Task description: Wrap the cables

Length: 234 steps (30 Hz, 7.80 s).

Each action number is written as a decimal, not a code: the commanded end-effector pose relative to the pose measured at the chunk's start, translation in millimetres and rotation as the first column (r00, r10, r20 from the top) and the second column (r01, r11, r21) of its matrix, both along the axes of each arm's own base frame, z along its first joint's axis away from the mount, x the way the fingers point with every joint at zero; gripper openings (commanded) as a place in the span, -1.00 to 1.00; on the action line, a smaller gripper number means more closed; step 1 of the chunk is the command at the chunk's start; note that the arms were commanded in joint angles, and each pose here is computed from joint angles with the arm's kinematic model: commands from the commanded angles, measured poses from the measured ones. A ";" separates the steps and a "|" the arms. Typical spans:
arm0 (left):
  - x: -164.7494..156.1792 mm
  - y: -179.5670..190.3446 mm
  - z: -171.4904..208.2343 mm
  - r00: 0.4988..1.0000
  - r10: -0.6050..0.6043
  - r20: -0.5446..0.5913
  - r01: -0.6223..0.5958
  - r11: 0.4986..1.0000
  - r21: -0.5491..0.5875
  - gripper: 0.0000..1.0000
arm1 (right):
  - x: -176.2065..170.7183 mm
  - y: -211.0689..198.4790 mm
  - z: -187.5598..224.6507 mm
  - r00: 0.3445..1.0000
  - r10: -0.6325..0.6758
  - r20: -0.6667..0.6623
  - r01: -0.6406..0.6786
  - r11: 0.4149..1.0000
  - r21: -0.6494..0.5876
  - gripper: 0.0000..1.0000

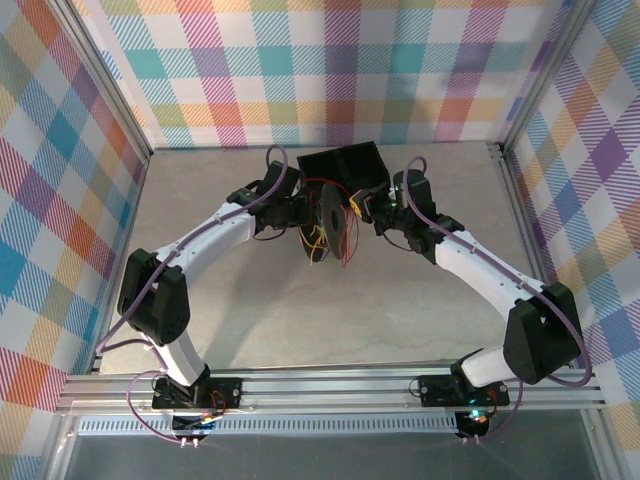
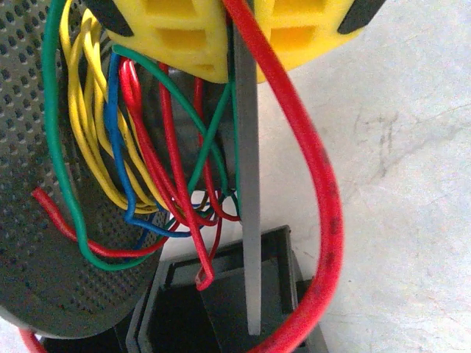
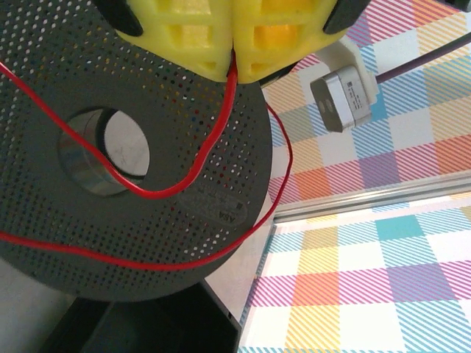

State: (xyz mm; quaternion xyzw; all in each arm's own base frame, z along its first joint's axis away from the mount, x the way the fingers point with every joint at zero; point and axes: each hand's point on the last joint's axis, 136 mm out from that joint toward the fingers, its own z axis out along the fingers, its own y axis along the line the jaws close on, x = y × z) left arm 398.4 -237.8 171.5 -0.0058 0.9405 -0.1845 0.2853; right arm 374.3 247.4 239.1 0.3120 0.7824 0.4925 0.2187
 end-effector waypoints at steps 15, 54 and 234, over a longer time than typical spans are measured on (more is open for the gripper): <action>-50.2 3.0 101.5 0.979 -0.153 0.132 0.183 0.949 -0.256 -1.00 | 30.9 -149.4 60.3 0.932 0.095 0.350 0.218 0.623 -0.751 -1.00; -66.7 93.8 164.6 0.989 0.043 0.140 0.023 0.900 -0.435 -1.00 | -1.4 -330.8 -43.3 0.959 -0.275 0.064 0.219 0.583 -0.782 -1.00; 55.3 169.8 197.8 0.588 0.677 0.443 -0.531 0.736 -0.419 -1.00 | -111.4 161.8 -24.4 0.149 0.876 0.460 -0.622 0.444 -0.645 -1.00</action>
